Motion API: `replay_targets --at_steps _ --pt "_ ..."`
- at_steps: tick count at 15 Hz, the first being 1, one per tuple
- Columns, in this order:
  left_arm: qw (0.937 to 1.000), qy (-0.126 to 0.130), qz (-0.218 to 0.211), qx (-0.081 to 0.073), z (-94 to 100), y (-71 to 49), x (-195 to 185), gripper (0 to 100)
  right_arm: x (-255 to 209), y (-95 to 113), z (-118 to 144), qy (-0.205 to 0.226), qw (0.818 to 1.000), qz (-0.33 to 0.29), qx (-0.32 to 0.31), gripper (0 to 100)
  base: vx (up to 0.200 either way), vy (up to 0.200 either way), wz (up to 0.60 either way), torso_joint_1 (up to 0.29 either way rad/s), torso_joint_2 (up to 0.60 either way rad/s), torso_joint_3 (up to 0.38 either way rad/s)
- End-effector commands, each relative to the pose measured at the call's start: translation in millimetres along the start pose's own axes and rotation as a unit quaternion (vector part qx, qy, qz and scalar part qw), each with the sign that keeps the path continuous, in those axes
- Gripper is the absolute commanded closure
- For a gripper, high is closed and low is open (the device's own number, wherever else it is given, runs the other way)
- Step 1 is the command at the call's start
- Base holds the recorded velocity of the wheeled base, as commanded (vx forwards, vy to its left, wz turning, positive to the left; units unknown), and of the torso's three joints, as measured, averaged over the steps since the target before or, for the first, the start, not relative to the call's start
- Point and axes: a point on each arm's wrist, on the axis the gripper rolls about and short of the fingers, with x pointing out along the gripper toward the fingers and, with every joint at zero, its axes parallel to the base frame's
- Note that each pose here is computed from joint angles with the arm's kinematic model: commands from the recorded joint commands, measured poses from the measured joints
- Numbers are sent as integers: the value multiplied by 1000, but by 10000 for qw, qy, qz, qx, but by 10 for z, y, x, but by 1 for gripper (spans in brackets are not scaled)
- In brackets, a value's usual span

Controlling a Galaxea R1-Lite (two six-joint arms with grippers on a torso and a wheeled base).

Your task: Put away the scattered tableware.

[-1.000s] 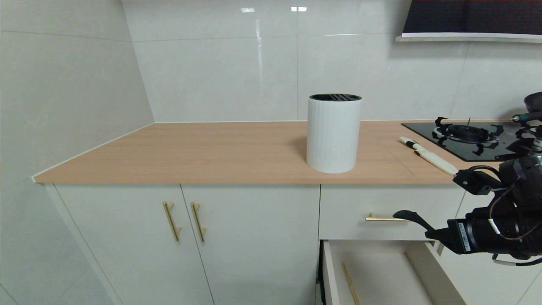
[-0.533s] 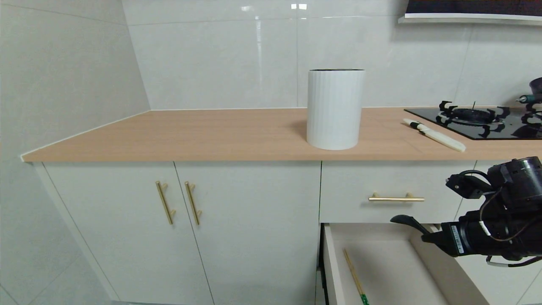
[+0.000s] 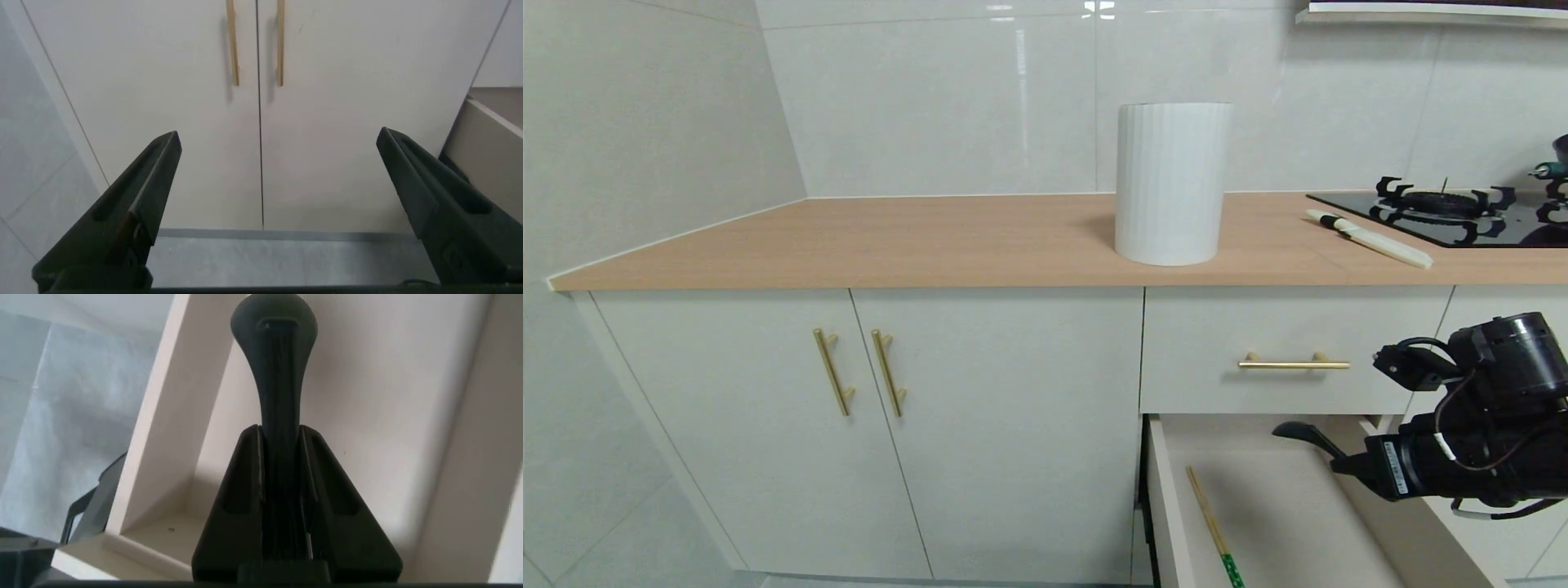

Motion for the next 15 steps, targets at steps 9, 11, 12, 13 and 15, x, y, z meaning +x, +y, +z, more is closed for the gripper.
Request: replay_targets --at_steps 9,11,12,13,15 --pt "10000 0 2 2 0 0 0 0 1127 -264 -245 1167 9912 -516 362 100 0 0 0 -20 32 24" --pt "10000 0 2 2 0 0 0 0 1227 -289 -258 1251 9891 -609 490 100 0 0 0 0 0 0" --pt "10000 0 2 2 0 0 0 0 1332 -321 -293 1369 9862 -766 536 100 0 0 0 0 0 0" --pt "10000 0 9 2 0 0 0 0 1386 -338 -327 1451 9843 -845 545 100 0 0 0 0 0 0" --pt "10000 0 9 2 0 0 0 0 1545 -385 -397 1623 9786 -1149 521 100 0 0 0 0 0 0"
